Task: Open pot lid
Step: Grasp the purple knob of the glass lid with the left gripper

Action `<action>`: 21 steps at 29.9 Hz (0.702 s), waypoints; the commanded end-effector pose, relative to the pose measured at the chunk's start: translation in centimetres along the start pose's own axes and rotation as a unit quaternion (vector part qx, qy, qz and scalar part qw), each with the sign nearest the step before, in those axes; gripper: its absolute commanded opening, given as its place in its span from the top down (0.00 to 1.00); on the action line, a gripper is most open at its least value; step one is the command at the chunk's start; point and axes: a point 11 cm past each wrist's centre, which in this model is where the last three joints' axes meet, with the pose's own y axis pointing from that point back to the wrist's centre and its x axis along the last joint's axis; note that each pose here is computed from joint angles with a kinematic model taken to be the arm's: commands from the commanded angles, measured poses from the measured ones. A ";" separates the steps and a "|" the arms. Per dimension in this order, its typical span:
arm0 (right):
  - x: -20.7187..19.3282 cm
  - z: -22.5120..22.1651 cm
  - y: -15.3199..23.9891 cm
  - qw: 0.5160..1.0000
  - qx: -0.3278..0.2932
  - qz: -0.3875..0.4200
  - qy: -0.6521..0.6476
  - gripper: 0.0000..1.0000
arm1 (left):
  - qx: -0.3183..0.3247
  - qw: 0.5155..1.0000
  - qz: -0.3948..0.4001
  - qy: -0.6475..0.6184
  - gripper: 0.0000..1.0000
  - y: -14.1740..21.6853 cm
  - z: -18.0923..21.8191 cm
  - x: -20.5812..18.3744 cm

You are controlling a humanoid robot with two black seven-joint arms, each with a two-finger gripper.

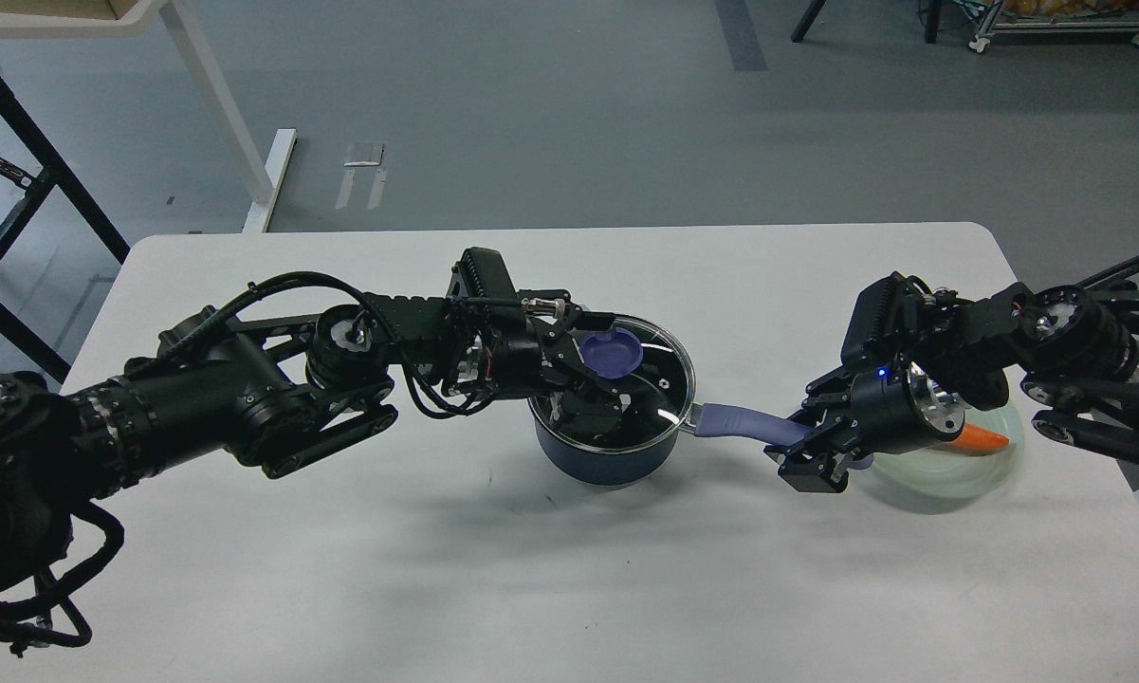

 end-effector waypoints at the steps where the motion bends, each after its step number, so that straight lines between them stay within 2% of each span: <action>1: -0.1 0.0 0.0 1.000 0.001 0.000 -0.001 0.72 | 0.000 1.000 0.000 0.001 0.16 0.0 0.0 0.0; 9: -0.3 0.0 -0.1 1.000 0.001 -0.002 -0.003 0.72 | -0.004 1.000 0.003 0.000 0.61 -0.3 0.3 0.2; 11: -0.3 0.0 -0.1 1.000 0.001 -0.001 -0.004 0.72 | -0.007 1.000 0.005 -0.002 0.64 -0.4 0.5 0.4; 17: -0.3 0.0 -0.1 1.000 0.001 -0.002 -0.003 0.72 | -0.007 1.000 0.012 -0.009 0.64 -0.2 0.2 1.3; 21: -0.3 0.0 -0.1 1.000 0.001 -0.002 -0.003 0.72 | -0.011 0.999 0.029 -0.012 0.64 0.4 0.1 3.3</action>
